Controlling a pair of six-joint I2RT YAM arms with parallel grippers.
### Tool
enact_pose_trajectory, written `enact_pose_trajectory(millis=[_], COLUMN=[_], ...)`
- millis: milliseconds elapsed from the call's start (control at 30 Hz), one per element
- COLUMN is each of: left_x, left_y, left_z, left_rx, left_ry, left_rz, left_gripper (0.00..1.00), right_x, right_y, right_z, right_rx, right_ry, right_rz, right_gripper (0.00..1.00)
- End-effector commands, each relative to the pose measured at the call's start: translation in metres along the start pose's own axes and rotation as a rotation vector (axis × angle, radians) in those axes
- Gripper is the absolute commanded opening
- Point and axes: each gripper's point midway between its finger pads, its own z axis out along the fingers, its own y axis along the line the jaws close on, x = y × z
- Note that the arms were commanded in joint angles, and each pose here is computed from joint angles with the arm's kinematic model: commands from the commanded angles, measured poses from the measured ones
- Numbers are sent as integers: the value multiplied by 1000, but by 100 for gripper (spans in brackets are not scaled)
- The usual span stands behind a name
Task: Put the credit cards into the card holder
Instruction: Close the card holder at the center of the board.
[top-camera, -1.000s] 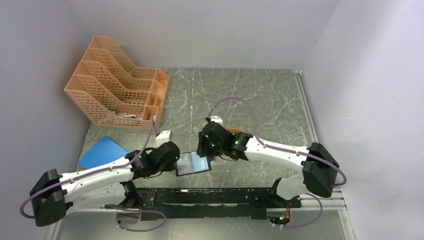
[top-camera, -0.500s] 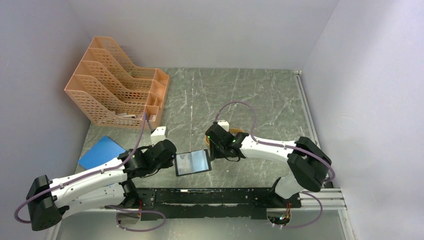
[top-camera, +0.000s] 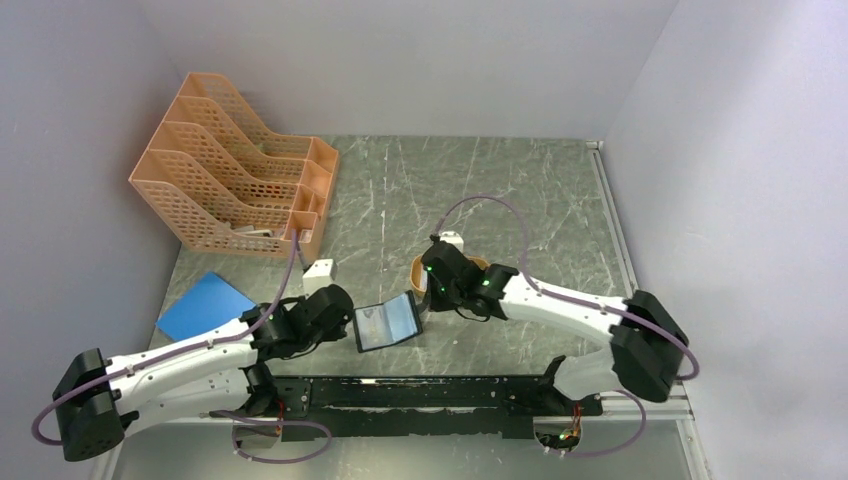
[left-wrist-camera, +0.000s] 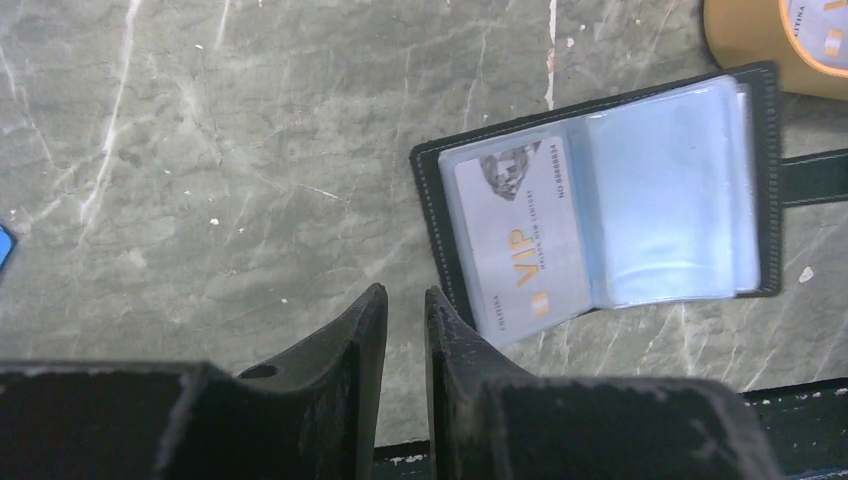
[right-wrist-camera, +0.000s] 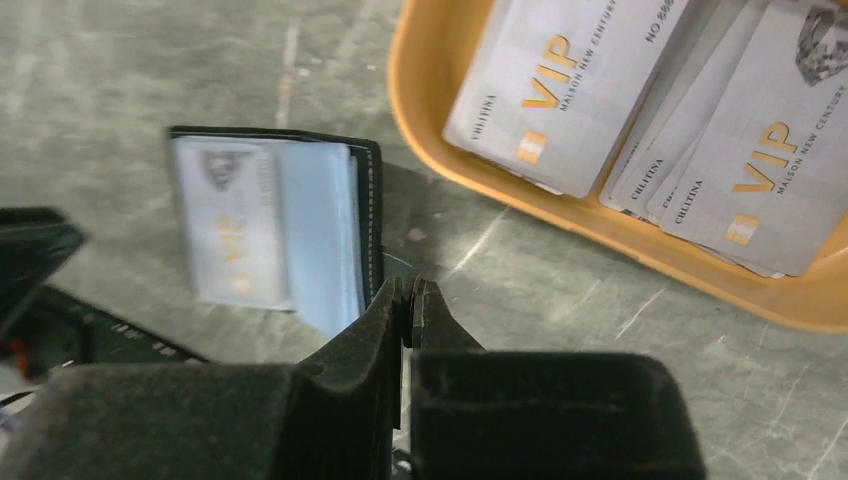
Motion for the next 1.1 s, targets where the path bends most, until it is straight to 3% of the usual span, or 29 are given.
enact_pose_trajectory(millis=[0, 400, 733, 1067], left_x=[-3, 26, 46, 15], left_y=[-12, -14, -26, -10], left_z=[4, 26, 40, 19], left_rx=[44, 46, 100, 27], left_ry=[-12, 78, 151, 42], left_rz=[-23, 4, 15, -37], left_gripper=[26, 24, 20, 20], right_x=[-12, -15, -9, -8], right_y=[10, 23, 68, 118], right_z=[-28, -54, -51, -19], right_rx=[-98, -202, -380, -435], right_ry=[-49, -60, -25, 9], right_rz=[-43, -88, -65, -53], right_gripper=[0, 0, 0, 0])
